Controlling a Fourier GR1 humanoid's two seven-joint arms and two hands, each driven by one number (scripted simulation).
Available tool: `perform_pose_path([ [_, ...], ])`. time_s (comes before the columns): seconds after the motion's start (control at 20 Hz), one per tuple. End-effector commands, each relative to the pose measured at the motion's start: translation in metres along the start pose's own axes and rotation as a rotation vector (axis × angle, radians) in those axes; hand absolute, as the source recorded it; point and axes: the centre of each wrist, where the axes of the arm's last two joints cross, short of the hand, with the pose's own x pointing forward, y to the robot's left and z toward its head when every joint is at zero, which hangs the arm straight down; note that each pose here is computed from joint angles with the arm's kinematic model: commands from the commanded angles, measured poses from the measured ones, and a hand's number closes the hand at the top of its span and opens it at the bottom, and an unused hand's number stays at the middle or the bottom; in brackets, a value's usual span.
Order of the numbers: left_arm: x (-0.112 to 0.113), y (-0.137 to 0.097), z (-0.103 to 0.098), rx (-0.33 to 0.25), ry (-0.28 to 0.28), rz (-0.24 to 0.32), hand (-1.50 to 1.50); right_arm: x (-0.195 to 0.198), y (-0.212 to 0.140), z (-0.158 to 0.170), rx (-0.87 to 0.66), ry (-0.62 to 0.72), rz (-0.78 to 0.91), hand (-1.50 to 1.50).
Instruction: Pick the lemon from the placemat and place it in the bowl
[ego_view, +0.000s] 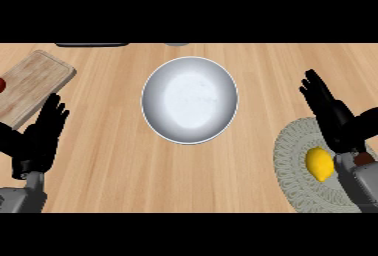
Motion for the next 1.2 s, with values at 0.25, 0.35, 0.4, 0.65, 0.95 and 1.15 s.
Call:
perform_pose_path([
  [0.25, 0.069, 0.006, -0.017, -0.030, -0.404, -0.049, 0.00, 0.051, 0.101, 0.002, 0.473, -0.262, -0.195, -1.50],
  [0.35, 0.056, 0.004, -0.015, -0.024, -0.332, -0.019, 0.00, 0.030, 0.033, -0.004, 0.063, -0.298, 0.391, -1.50],
  [0.4, 0.052, 0.006, -0.014, -0.021, -0.328, -0.020, 0.00, 0.028, 0.051, 0.005, -0.046, -0.361, 0.281, -1.50],
  [0.65, 0.057, 0.024, -0.012, -0.036, -0.358, -0.014, 0.00, 0.001, 0.079, 0.082, -0.012, -0.438, 0.374, -1.50],
  [0.95, 0.060, 0.020, -0.018, -0.003, -0.361, -0.026, 0.00, 0.053, 0.039, 0.100, -0.009, -0.335, 0.701, -1.50],
  [1.15, 0.066, 0.029, -0.016, -0.012, -0.350, -0.026, 0.00, 0.095, 0.020, 0.106, -0.049, -0.197, 0.846, -1.50],
])
